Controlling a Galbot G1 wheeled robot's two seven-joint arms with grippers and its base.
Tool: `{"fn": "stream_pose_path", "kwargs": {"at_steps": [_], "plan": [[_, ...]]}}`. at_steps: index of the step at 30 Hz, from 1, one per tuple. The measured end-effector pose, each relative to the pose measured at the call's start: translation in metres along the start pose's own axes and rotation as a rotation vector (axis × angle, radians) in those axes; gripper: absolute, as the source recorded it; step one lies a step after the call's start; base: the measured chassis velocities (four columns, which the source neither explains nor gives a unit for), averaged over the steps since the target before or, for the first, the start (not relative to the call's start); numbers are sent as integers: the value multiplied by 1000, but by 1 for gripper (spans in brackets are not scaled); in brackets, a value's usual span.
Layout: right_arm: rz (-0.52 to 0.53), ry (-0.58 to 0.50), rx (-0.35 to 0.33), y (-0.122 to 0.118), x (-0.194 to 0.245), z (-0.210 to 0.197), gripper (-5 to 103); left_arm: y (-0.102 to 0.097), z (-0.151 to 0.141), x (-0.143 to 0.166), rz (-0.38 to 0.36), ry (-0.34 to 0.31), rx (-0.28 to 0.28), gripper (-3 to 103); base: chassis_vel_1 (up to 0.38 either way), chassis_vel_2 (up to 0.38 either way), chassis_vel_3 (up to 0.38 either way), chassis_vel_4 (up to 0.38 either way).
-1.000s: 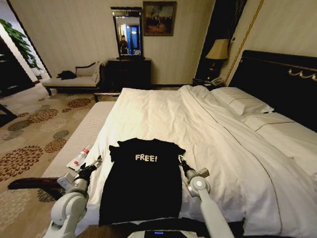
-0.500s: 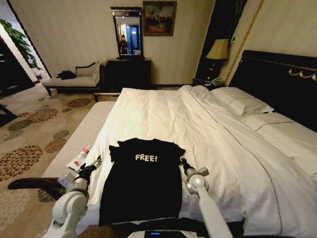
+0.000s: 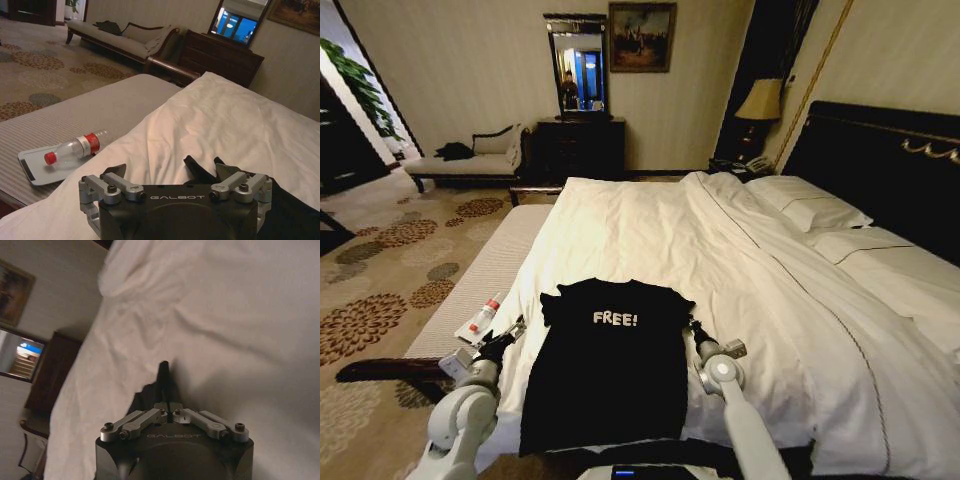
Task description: Fold the clothes on the bed.
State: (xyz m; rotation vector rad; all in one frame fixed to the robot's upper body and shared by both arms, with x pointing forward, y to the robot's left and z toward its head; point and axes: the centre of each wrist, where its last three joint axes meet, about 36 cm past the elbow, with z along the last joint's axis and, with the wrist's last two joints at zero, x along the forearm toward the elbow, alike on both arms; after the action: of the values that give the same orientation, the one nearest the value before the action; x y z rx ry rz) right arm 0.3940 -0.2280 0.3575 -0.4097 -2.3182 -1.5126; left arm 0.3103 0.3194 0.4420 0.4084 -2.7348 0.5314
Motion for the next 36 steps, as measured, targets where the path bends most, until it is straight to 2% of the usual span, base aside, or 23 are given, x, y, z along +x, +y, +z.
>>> {"fn": "stream_pose_path", "kwargs": {"at_steps": [3, 8, 13, 14, 16, 18, 19, 20, 21, 22, 23, 25, 29, 31, 35, 36], "plan": [[-32, -25, 18, -3, 24, 13, 0, -1, 3, 0, -1, 6, 6, 100, 0, 0, 0, 0], [-33, -37, 30, -4, 34, 26, 0, -2, 5, -1, -1, 10, 11, 100, 0, 0, 0, 0], [17, -40, 86, -11, 37, 40, -1, -3, 7, -1, -1, 13, 14, 100, 0, 0, 0, 0], [46, -36, 90, -13, 37, 43, 8, -2, 7, -1, -3, 14, 14, 100, 0, 0, 0, 0], [69, -35, 89, -14, 37, 44, 8, -2, 8, -1, -5, 15, 13, 100, 0, 0, 0, 0], [126, -37, 82, -13, 35, 45, 19, 0, 8, -1, -8, 15, 11, 100, 0, 0, 0, 0], [126, -37, 82, -13, 35, 45, 19, 0, 8, -1, -8, 15, 11, 100, 0, 0, 0, 0], [171, -46, 72, -11, 32, 44, 25, 1, 8, -1, -10, 16, 11, 100, 0, 0, 0, 0], [196, -53, 63, -9, 30, 42, 25, 1, 8, -2, -11, 17, 10, 100, 0, 0, 0, 0], [254, -68, 39, -5, 26, 37, 35, 1, 9, -2, -13, 18, 10, 100, 0, 0, 0, 0], [283, -76, 22, -2, 23, 33, 41, 1, 9, -3, -14, 18, 10, 100, 0, 0, 0, 0], [299, -83, 5, 1, 20, 29, 41, 1, 10, -4, -14, 20, 10, 100, 0, 0, 0, 0], [292, -90, -61, 13, 8, 4, 63, 0, 13, -6, -16, 25, 9, 100, 0, 0, 0, 0], [283, -83, -68, 16, 6, 1, 63, 0, 13, -6, -15, 25, 9, 100, 0, 0, 0, 0], [228, -38, -76, 21, -5, -5, 86, -1, 14, -6, -15, 29, 6, 100, 0, 0, 0, 0], [228, -38, -76, 21, -5, -5, 86, -1, 14, -6, -15, 29, 6, 100, 0, 0, 0, 0]]}}
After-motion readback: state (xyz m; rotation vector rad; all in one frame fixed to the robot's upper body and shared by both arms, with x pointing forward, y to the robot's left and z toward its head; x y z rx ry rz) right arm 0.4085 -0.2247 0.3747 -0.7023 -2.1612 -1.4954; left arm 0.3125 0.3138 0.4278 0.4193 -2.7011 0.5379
